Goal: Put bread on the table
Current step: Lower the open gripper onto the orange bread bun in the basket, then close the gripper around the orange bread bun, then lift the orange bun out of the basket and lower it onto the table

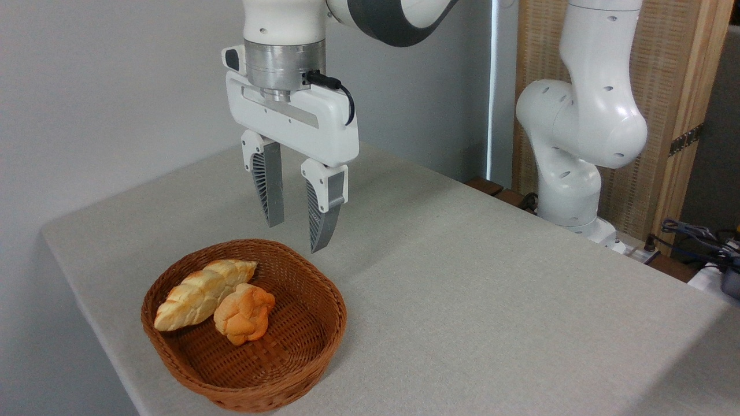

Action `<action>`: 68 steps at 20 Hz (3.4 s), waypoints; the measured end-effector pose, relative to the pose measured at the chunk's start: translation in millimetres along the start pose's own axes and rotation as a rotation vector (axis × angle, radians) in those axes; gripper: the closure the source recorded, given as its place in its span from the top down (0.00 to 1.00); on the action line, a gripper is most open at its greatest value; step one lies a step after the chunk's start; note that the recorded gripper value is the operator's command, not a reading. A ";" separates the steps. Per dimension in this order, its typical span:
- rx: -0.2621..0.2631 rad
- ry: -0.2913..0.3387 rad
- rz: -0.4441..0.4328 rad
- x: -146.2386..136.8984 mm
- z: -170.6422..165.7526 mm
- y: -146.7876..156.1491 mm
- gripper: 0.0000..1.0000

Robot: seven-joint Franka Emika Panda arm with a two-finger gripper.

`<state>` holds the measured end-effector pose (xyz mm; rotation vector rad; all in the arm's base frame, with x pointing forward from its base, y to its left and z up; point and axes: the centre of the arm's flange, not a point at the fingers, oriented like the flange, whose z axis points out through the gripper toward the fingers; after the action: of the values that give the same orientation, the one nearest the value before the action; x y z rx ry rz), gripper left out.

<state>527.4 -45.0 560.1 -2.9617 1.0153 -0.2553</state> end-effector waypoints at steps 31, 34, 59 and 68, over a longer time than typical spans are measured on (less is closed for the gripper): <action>0.077 0.095 0.034 41.8 80.3 -3.7 1.00; 0.075 0.088 0.051 51.7 103.2 2.1 1.00; 0.082 0.105 0.087 62.4 102.1 9.7 0.32; -0.029 -0.031 0.057 4.0 22.9 21.8 0.37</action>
<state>520.7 -65.9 536.9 -2.9467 1.1069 -0.1951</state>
